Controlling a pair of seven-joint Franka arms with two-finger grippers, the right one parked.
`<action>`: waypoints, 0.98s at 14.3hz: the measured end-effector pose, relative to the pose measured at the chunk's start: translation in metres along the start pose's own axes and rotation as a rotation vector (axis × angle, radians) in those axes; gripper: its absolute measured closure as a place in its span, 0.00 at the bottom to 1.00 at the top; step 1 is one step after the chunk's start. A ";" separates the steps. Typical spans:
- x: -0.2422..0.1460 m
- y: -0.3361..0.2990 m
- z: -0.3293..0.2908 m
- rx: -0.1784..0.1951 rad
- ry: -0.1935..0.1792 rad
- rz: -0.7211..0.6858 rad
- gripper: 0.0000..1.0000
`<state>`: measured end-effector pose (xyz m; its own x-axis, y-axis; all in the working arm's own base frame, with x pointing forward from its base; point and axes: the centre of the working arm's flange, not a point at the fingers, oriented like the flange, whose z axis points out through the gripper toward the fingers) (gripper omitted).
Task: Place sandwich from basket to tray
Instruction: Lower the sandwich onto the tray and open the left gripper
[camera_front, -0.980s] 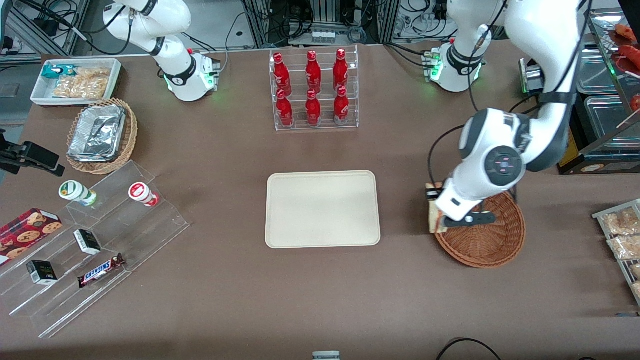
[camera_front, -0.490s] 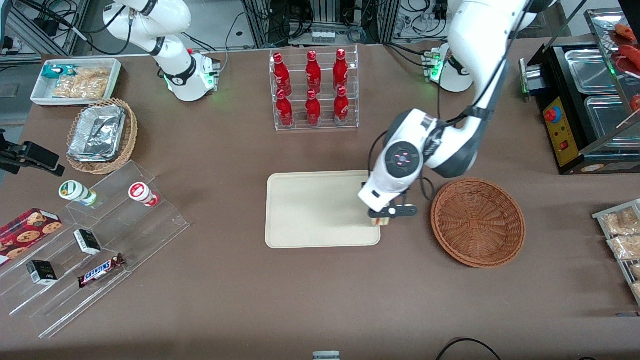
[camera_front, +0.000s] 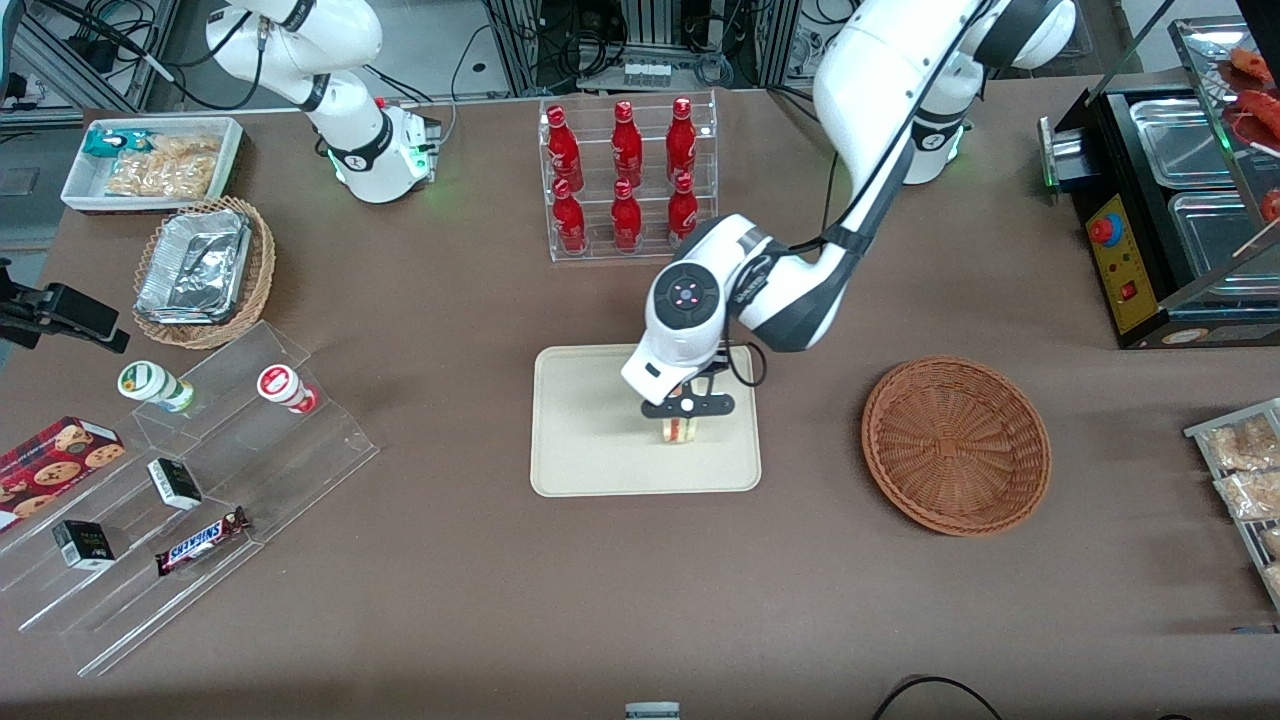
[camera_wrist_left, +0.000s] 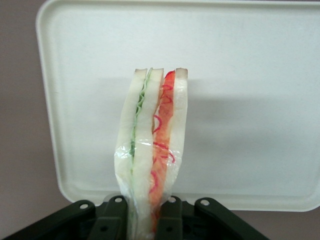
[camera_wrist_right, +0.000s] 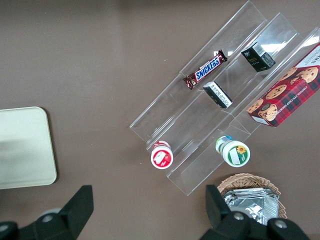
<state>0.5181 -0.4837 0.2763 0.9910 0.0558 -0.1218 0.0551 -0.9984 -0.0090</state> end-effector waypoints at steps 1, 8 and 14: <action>0.001 0.007 0.007 -0.001 -0.001 -0.014 0.85; 0.019 0.024 0.041 -0.062 0.039 -0.067 0.85; 0.021 0.025 0.040 -0.068 0.044 -0.069 0.52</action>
<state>0.5359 -0.5077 0.2342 0.9889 0.1253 -0.0792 0.1297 -0.9902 0.0520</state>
